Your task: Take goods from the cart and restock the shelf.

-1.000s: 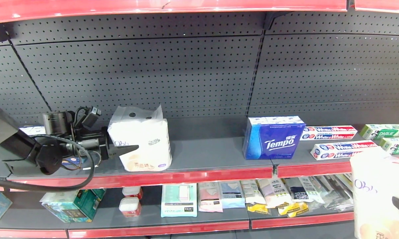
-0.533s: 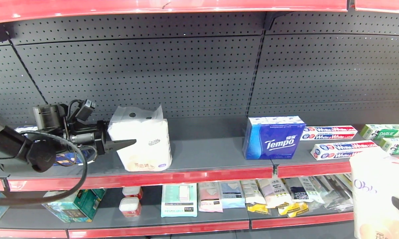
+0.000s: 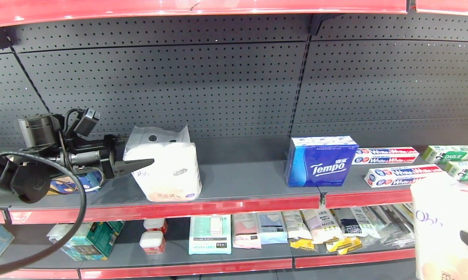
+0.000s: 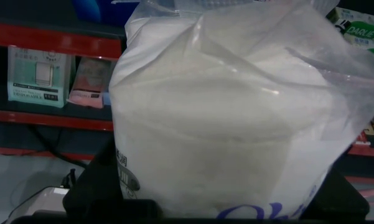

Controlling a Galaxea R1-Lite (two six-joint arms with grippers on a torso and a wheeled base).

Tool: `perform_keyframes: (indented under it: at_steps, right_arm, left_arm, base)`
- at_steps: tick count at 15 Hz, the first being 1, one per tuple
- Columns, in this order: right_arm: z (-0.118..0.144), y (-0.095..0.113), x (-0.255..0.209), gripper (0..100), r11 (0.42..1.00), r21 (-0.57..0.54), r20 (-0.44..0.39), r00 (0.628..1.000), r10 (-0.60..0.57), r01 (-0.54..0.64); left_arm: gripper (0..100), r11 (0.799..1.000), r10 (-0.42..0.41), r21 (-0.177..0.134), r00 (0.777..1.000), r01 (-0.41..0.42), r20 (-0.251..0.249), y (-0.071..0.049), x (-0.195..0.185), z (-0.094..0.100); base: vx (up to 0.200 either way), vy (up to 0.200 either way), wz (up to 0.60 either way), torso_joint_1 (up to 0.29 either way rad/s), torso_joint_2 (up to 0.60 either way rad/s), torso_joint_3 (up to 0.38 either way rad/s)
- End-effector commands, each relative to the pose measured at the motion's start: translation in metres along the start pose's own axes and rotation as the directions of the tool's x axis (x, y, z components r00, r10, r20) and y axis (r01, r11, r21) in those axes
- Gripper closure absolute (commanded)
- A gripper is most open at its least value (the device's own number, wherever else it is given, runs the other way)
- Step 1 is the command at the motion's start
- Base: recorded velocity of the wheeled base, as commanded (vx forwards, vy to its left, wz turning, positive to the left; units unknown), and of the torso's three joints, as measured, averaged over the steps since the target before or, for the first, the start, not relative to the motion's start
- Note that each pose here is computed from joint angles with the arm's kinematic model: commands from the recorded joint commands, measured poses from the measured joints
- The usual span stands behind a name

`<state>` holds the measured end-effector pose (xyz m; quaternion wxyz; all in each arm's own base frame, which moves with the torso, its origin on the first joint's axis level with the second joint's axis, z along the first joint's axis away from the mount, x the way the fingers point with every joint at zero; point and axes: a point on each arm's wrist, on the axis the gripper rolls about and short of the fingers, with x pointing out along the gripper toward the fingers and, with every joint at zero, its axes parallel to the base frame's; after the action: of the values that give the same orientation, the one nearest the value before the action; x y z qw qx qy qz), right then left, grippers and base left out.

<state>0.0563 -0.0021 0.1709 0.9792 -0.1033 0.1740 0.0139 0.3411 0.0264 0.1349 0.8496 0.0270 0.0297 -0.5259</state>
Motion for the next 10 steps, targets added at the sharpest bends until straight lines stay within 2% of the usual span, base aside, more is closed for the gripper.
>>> perform_keyframes:
  at_steps: [1,5,6,8,9,10]
  right_arm:
    - [0.0,0.0,0.0,100,1.0,0.0,0.002,1.0,0.001,-0.001]
    - [0.0,0.0,-0.001,100,1.0,-0.001,0.008,1.0,0.001,-0.001]
    - [0.0,0.0,-0.001,100,1.0,-0.001,0.008,1.0,0.001,-0.001]
    - [-0.001,0.0,-0.003,100,1.0,-0.003,0.015,1.0,-0.001,0.001]
    - [-0.001,0.001,-0.003,100,1.0,-0.003,0.016,1.0,0.001,-0.001]
    - [-0.002,0.001,-0.003,100,1.0,-0.003,0.014,1.0,0.001,-0.001]
  left_arm:
    - [0,1.0,0.01,0.03,1.0,-0.011,0.01,-0.001,-0.004,0.01]
    - [0,0.999,0.023,0.028,1.0,-0.024,0.012,0.001,-0.008,0.011]
    - [0,0.999,0.024,0.043,1.0,-0.025,0.017,0.001,-0.008,0.015]
    - [0,0.995,0.03,0.093,0.999,-0.033,0.034,0.002,-0.009,0.026]
    - [0,0.988,0.058,0.137,0.997,-0.065,0.05,0.005,-0.009,0.037]
    - [0,0.973,0.124,0.186,0.99,-0.135,0.071,0.01,-0.008,0.048]
  base:
    - [0.0,0.0,0.0,0.0,0.0,0.0]
    - [0.0,0.0,0.0,0.0,0.0,0.0]
    - [0.0,0.0,0.0,0.0,0.0,0.0]
    - [0.0,0.0,0.0,0.0,0.0,0.0]
    - [0.0,0.0,0.0,0.0,0.0,0.0]
    - [0.0,0.0,0.0,0.0,0.0,0.0]
